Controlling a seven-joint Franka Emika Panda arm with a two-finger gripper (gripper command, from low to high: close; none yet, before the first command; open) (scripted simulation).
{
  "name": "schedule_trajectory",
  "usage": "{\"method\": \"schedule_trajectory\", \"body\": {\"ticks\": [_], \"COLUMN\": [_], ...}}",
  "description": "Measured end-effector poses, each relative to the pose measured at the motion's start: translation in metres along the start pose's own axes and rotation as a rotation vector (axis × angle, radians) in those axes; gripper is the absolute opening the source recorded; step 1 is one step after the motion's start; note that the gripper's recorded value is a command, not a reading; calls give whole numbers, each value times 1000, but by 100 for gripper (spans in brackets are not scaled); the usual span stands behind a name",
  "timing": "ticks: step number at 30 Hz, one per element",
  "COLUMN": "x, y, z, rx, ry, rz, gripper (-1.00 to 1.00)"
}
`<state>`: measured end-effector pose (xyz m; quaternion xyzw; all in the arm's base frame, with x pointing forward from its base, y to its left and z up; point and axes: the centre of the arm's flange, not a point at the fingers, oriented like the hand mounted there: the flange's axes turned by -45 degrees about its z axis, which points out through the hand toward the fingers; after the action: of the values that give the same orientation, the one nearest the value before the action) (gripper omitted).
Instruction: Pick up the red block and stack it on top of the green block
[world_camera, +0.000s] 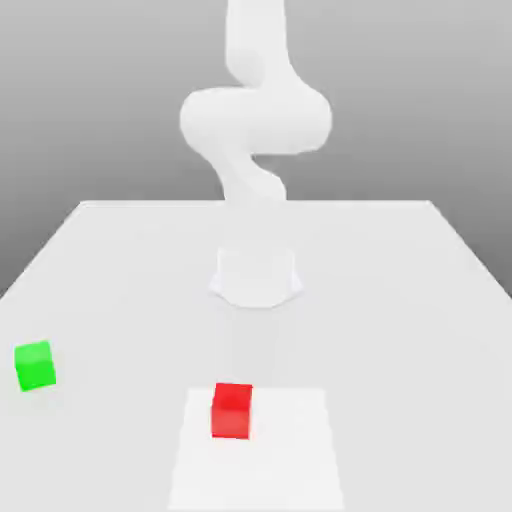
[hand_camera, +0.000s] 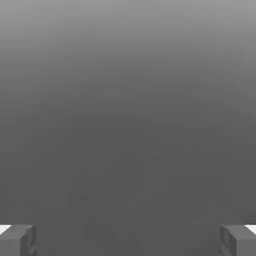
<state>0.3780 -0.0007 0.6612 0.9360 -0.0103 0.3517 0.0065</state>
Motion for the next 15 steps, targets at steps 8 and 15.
{"method": "schedule_trajectory", "body": {"ticks": [8, 15], "x": [-85, -218], "y": [13, 26], "z": [190, 304], "rx": [-45, -39], "ry": [-303, -576], "rz": [9, 37], "gripper": [0, 0]}}
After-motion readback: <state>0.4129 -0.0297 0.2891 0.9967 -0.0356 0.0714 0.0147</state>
